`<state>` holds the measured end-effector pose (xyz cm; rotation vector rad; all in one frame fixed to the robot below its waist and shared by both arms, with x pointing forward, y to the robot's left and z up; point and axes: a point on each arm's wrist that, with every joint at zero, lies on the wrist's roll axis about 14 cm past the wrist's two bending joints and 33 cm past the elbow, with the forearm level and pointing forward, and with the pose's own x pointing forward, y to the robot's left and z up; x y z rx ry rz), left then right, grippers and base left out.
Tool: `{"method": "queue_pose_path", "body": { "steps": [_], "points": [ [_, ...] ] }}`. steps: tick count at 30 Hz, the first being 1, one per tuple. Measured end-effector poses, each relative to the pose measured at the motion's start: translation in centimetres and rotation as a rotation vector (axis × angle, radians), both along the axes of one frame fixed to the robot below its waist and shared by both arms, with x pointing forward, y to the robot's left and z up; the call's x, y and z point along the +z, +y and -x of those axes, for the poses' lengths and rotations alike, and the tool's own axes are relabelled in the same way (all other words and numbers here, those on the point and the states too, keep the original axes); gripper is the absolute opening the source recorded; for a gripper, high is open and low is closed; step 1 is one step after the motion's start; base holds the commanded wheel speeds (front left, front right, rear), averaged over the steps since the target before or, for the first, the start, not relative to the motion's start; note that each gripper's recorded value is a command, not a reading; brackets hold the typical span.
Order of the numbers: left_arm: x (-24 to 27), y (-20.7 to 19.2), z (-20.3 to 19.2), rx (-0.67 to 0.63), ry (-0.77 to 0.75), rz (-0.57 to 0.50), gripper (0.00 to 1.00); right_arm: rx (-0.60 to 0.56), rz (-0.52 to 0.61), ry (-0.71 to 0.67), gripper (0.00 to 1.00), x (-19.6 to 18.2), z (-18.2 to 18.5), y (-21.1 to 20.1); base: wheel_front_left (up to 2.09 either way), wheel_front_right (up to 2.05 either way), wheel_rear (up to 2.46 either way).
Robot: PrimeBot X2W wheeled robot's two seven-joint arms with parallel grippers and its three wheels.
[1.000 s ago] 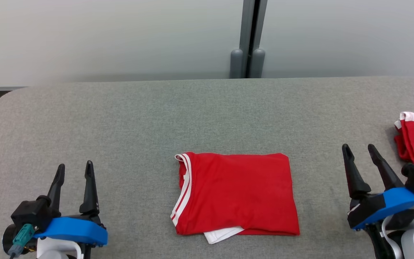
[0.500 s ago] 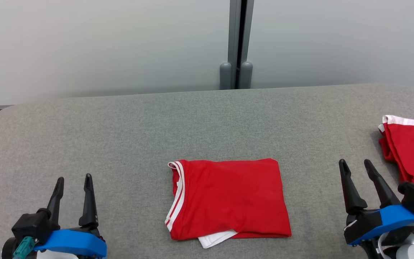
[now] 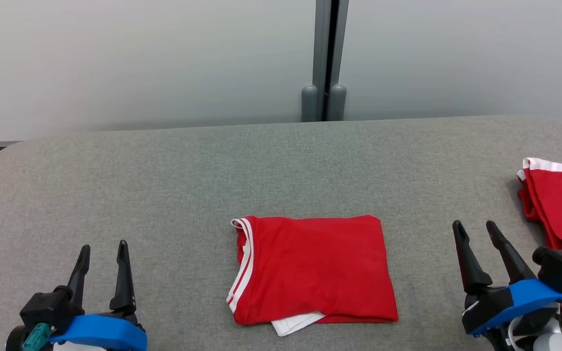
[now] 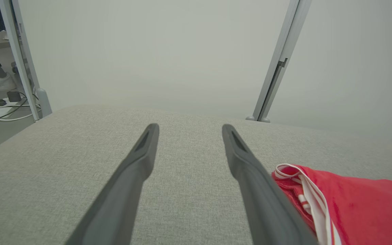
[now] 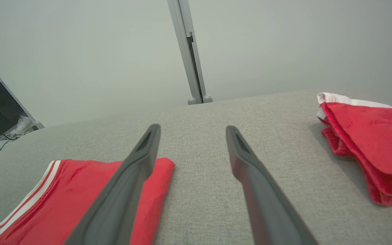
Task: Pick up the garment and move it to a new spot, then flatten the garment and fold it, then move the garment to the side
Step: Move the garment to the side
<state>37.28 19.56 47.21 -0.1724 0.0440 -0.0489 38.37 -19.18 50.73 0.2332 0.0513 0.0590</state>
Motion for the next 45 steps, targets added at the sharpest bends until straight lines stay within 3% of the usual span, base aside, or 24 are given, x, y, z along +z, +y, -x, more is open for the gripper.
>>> {"method": "queue_pose_path", "body": {
  "steps": [7,9,12,22,29,30,32,36,40,45],
  "points": [
    [0.0,0.1,-0.4,0.002,-0.001,0.0,1.0,0.055,-0.019,0.047,1.0,-0.6,-0.6,1.7,0.0,0.0,0.0],
    [0.0,0.2,-0.6,0.005,-0.001,-0.005,1.0,0.136,-0.03,0.182,1.0,-2.4,-1.3,4.0,0.0,0.0,0.0],
    [0.0,0.3,-0.7,0.005,-0.002,-0.003,1.0,0.169,-0.035,0.243,1.0,-3.2,-1.8,5.1,0.0,0.0,0.0],
    [0.2,1.0,-1.2,0.024,-0.011,-0.008,1.0,0.267,0.033,0.65,1.0,-10.3,-2.8,7.6,0.0,0.0,0.0],
    [-0.2,2.1,-1.1,0.052,0.003,-0.018,1.0,0.327,0.04,0.804,1.0,-13.7,-2.5,9.3,0.0,0.0,0.0],
    [-0.3,2.2,-1.0,0.055,0.007,-0.02,1.0,0.337,0.036,0.81,0.95,-13.7,-2.6,9.6,0.0,0.0,0.0],
    [-0.5,2.2,-1.0,0.056,0.011,-0.018,1.0,0.369,0.013,0.812,0.0,-13.6,-2.6,10.4,0.0,0.0,0.0],
    [-0.6,1.8,-1.6,0.044,0.012,-0.014,1.0,0.392,0.055,0.768,0.0,-12.8,-2.7,11.2,0.0,0.0,0.0],
    [-0.8,0.4,-2.7,0.009,0.01,0.003,1.0,0.416,0.172,0.675,0.0,-10.2,-4.6,11.0,0.0,0.0,0.0],
    [-0.7,-2.2,-4.9,-0.061,-0.007,0.031,1.0,0.372,0.362,0.565,0.0,-5.8,-7.6,5.8,0.0,0.0,0.0]
  ]
}}
